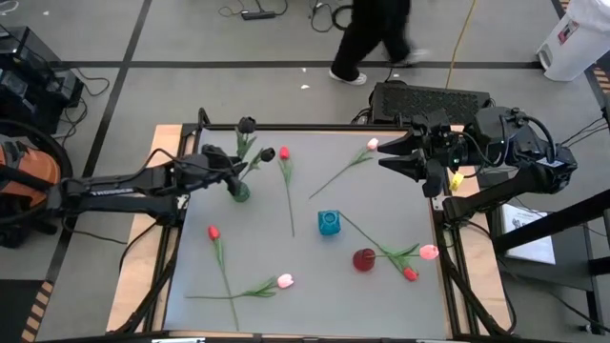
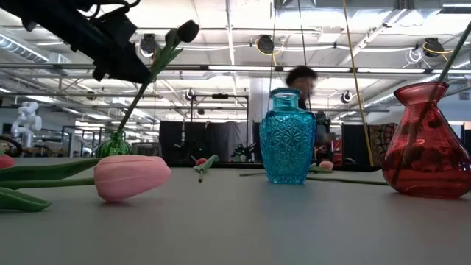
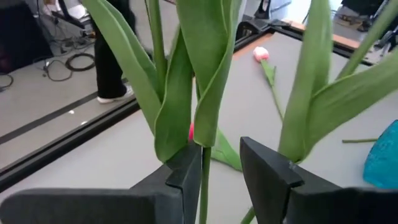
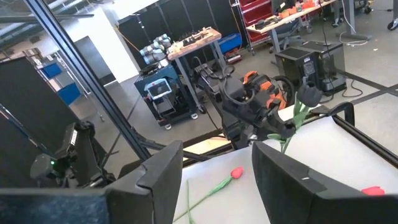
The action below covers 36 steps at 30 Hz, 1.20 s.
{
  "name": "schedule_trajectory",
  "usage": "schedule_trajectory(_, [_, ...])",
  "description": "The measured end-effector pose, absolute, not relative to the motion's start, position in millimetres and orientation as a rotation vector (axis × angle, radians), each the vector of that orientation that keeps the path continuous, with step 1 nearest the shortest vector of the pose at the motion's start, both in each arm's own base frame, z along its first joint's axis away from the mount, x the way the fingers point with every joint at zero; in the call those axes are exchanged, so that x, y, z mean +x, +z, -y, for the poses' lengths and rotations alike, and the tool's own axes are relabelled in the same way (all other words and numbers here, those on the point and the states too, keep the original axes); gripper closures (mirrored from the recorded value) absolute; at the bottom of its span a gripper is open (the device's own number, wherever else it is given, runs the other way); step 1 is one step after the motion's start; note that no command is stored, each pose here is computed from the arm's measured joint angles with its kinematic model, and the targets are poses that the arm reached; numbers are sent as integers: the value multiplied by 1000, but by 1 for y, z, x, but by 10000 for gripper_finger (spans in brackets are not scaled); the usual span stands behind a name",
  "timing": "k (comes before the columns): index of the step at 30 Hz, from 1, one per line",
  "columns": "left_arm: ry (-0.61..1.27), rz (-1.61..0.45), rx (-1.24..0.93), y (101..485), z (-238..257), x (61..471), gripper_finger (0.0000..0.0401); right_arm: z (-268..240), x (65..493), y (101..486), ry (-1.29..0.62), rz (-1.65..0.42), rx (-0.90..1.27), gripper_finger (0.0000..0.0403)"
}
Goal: Sort flowers into vase by color
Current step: Put the black tulip into the green vase, then put the left red tulip into the blue vase
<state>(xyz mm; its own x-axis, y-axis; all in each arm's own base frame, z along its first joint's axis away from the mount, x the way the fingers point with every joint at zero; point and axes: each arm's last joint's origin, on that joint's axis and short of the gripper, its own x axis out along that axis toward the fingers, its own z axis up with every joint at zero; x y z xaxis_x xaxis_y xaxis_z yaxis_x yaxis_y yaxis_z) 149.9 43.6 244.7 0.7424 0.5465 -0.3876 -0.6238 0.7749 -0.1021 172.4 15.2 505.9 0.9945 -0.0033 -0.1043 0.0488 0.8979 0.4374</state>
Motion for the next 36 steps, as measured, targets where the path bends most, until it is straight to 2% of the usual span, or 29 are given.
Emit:
schedule_trajectory(18, [552, -479, -251, 277, -36, 128, 283, -15, 172, 506, -31, -101, 447, 218])
schedule_trajectory(27, [428, -576, -292, 298, -29, 117, 283, -15, 172, 505, -32, -108, 442, 218])
schedule_trajectory(31, [340, -613, -336, 306, -25, 111, 283, -15, 172, 504, -36, -124, 441, 218])
schedule_trajectory(36, [324, -628, -526, 312, -22, 107, 283, -15, 172, 504, -36, -124, 441, 218])
